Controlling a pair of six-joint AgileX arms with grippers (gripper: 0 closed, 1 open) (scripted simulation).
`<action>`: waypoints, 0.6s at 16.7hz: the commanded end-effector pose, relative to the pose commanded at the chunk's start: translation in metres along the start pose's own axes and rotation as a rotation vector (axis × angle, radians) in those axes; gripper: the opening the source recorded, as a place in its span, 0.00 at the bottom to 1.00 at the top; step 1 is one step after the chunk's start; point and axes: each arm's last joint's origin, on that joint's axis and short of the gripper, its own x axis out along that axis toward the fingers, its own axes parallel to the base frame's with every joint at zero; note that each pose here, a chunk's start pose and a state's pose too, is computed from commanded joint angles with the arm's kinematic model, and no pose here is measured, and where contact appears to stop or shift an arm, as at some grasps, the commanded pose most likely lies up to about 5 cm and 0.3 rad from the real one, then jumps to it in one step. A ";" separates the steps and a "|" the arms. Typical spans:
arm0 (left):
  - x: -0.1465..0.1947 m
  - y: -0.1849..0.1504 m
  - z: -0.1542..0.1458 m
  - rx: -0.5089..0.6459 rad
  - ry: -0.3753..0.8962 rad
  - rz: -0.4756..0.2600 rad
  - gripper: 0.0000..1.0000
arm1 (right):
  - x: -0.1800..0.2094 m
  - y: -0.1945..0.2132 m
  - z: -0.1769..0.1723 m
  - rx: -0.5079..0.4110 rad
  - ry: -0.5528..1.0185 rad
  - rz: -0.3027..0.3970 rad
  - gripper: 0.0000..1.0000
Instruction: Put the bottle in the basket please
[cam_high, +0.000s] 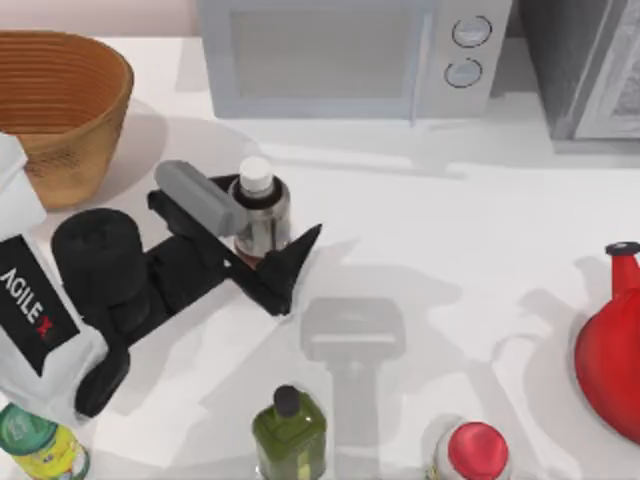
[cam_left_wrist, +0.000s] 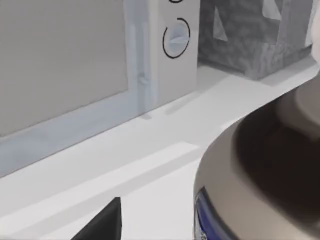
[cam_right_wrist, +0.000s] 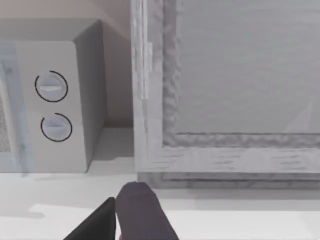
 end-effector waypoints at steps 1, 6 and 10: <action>0.000 0.000 0.000 0.000 0.000 0.000 0.77 | 0.000 0.000 0.000 0.000 0.000 0.000 1.00; 0.000 0.000 0.000 0.000 0.000 0.000 0.40 | 0.000 0.000 0.000 0.000 0.000 0.000 1.00; 0.000 0.000 0.000 0.000 0.000 0.000 0.10 | 0.000 0.000 0.000 0.000 0.000 0.000 1.00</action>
